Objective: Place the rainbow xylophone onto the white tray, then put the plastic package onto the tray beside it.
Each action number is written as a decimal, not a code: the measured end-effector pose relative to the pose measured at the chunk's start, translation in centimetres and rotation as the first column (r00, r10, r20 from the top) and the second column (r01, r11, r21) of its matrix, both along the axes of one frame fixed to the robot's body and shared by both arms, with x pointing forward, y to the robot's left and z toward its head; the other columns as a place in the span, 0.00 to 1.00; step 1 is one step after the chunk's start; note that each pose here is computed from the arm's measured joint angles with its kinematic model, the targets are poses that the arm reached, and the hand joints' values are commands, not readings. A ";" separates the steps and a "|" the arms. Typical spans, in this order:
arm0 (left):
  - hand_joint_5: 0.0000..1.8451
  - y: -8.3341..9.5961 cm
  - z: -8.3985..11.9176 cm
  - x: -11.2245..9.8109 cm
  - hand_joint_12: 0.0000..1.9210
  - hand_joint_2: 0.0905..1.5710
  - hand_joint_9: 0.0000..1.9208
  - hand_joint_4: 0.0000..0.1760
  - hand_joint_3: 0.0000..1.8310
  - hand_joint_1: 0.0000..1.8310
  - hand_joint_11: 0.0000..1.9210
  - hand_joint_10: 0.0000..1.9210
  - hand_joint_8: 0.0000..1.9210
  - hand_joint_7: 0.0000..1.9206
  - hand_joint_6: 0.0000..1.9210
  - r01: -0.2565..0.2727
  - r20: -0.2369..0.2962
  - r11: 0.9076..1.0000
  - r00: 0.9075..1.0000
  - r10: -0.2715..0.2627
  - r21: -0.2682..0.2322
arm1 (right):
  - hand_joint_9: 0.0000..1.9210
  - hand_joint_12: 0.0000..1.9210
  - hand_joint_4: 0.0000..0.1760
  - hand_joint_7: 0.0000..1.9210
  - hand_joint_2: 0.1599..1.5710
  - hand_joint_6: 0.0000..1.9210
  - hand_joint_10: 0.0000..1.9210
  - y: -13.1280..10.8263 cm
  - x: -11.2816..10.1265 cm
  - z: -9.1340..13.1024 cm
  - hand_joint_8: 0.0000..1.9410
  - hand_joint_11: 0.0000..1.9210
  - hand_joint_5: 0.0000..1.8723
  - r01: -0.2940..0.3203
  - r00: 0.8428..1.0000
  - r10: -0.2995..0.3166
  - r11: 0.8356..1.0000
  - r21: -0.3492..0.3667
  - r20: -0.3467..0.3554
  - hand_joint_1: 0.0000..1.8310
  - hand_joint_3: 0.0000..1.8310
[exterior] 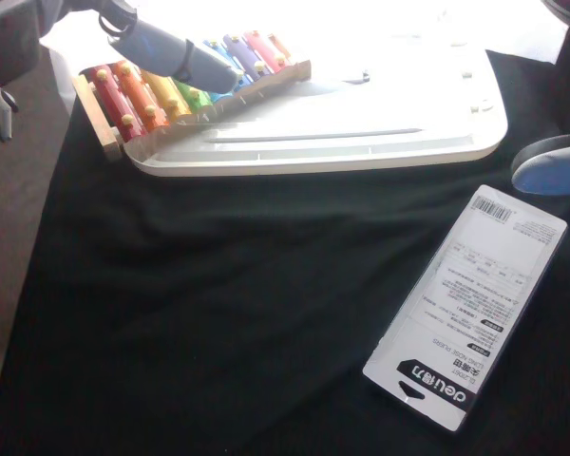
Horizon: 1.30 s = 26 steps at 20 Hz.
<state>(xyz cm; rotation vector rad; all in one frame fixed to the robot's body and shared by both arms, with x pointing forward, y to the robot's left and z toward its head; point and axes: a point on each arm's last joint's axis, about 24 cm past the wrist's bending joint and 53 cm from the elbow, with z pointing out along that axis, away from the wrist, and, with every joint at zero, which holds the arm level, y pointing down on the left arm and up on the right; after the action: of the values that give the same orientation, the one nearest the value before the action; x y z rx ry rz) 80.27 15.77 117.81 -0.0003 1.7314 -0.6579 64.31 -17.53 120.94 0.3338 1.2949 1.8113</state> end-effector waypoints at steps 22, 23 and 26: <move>0.00 -0.6 4.9 -12.6 0.03 0.41 0.04 0.53 0.00 0.39 0.06 0.01 0.01 0.02 0.00 0.290 0.200 0.940 0.946 -0.254 -0.180 | 0.01 0.22 0.76 0.03 0.39 0.00 0.00 -0.5 -0.5 -2.0 0.00 0.00 0.00 -0.060 0.995 0.038 0.965 -0.255 -0.089 0.36 0.00; 0.00 -0.3 4.8 -12.6 0.03 0.41 0.04 0.56 0.00 0.39 0.06 0.01 0.00 0.02 0.00 0.286 0.198 0.942 0.948 -0.250 -0.177 | 0.00 0.19 0.95 0.02 0.37 0.00 0.00 -0.5 -0.5 -2.5 0.00 0.00 0.00 -0.068 0.994 0.040 0.959 -0.274 -0.106 0.36 0.00; 0.00 -0.1 4.6 -12.6 0.03 0.41 0.02 0.57 0.00 0.39 0.03 0.00 0.00 0.00 0.00 0.280 0.193 0.943 0.950 -0.245 -0.178 | 0.02 0.23 0.96 0.02 0.35 0.00 0.00 -0.3 -0.8 -4.0 0.00 0.00 0.00 -0.099 0.988 0.052 0.935 -0.342 -0.145 0.36 0.00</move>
<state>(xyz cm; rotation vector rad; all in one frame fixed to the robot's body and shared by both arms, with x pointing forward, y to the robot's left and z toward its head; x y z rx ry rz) 67.65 15.64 122.42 0.1432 1.5072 -1.0032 63.46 -17.85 116.92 0.2135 1.7125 1.6020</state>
